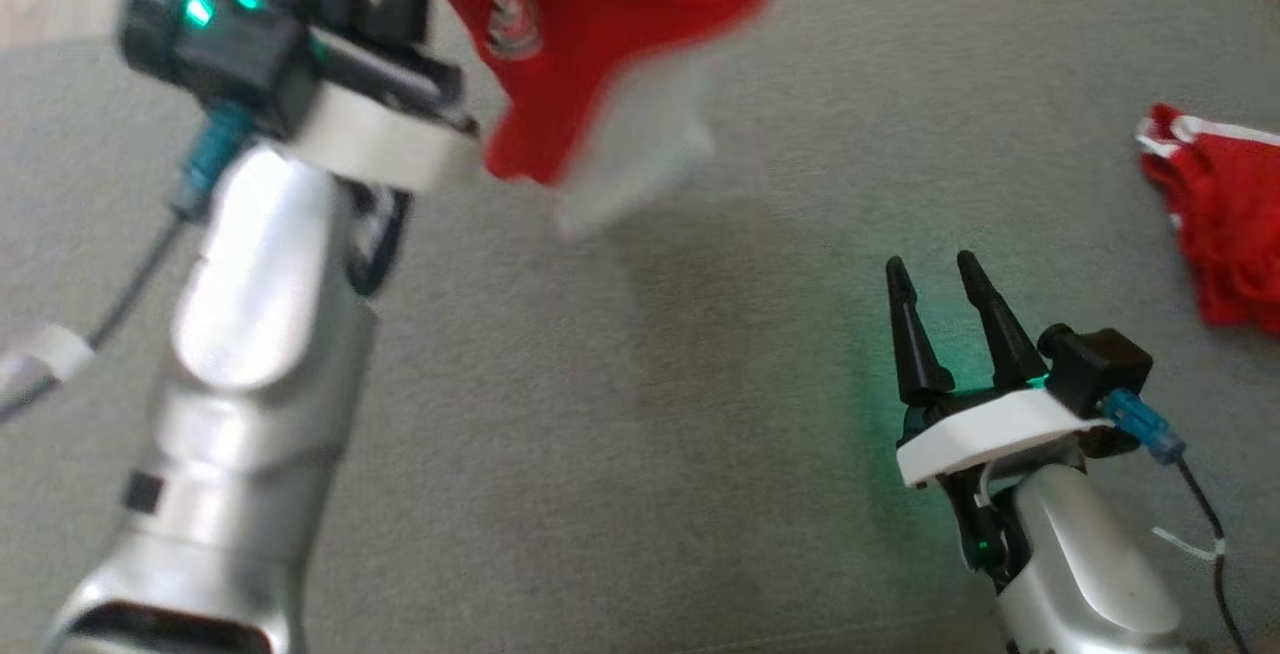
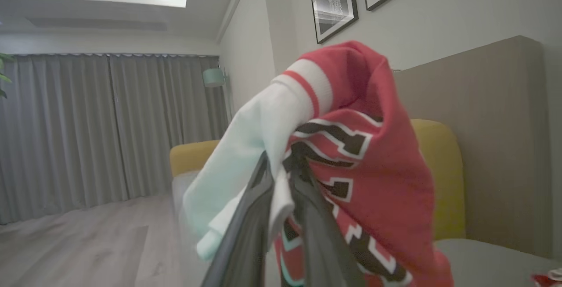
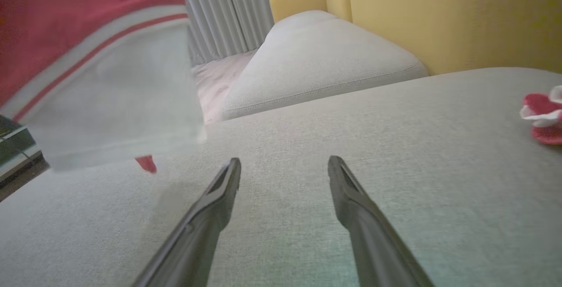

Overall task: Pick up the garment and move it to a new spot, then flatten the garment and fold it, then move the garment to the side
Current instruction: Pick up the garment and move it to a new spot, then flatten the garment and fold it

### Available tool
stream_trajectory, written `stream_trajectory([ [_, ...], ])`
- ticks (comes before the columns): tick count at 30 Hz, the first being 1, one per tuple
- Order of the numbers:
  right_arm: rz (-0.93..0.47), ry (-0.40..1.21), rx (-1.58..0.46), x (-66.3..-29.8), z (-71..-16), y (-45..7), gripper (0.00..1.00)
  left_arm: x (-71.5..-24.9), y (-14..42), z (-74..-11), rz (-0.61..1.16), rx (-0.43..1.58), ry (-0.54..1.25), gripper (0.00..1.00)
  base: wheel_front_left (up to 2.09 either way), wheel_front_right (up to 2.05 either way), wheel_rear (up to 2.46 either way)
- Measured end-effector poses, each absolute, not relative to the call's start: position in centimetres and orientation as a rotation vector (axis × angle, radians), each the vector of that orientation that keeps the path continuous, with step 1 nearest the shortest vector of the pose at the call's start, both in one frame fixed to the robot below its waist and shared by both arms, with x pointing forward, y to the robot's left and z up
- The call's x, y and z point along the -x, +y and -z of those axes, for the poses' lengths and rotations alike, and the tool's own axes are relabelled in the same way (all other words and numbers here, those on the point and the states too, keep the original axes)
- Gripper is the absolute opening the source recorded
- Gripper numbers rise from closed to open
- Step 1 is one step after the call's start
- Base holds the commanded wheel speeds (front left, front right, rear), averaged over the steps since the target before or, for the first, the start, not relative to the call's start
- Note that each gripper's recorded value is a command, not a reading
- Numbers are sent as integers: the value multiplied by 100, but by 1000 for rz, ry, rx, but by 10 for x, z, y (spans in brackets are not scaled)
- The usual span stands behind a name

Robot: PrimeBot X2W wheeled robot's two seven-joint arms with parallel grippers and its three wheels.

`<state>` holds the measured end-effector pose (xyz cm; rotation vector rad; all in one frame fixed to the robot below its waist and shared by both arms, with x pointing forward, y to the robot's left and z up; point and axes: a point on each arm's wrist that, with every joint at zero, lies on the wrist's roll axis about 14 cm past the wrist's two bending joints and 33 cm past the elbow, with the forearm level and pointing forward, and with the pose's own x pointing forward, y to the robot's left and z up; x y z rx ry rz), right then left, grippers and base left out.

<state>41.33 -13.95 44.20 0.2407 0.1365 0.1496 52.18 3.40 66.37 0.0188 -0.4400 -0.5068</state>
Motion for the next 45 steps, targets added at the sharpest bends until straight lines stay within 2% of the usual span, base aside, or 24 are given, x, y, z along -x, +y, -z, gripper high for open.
stream_trajectory([
  [2, -129, 124, -238, -410, -446, -147, 100, -515, 19, -646, 536, 23, -392, 100, 0, 0, 0],
  [8, -104, 107, -238, -407, -452, -156, 100, -494, 31, -575, 489, 80, -205, 100, 0, 0, 0],
  [13, -105, 112, -243, -401, -451, -154, 100, -468, 73, -522, 335, 89, -73, 100, 0, 0, 0],
  [23, -117, 120, -251, -378, -450, -148, 100, -373, 159, -445, 63, 75, 124, 100, 0, 0, 0],
  [33, -131, 140, -253, -367, -444, -142, 100, -325, 183, -421, -25, 77, 194, 100, 0, 0, 0],
  [42, -115, 234, -243, -367, -416, -144, 100, -315, 177, -411, 2, 78, 230, 100, 0, 0, 0],
  [45, -109, 262, -244, -377, -410, -144, 100, -314, 174, -408, 13, 82, 243, 100, 0, 0, 0],
])
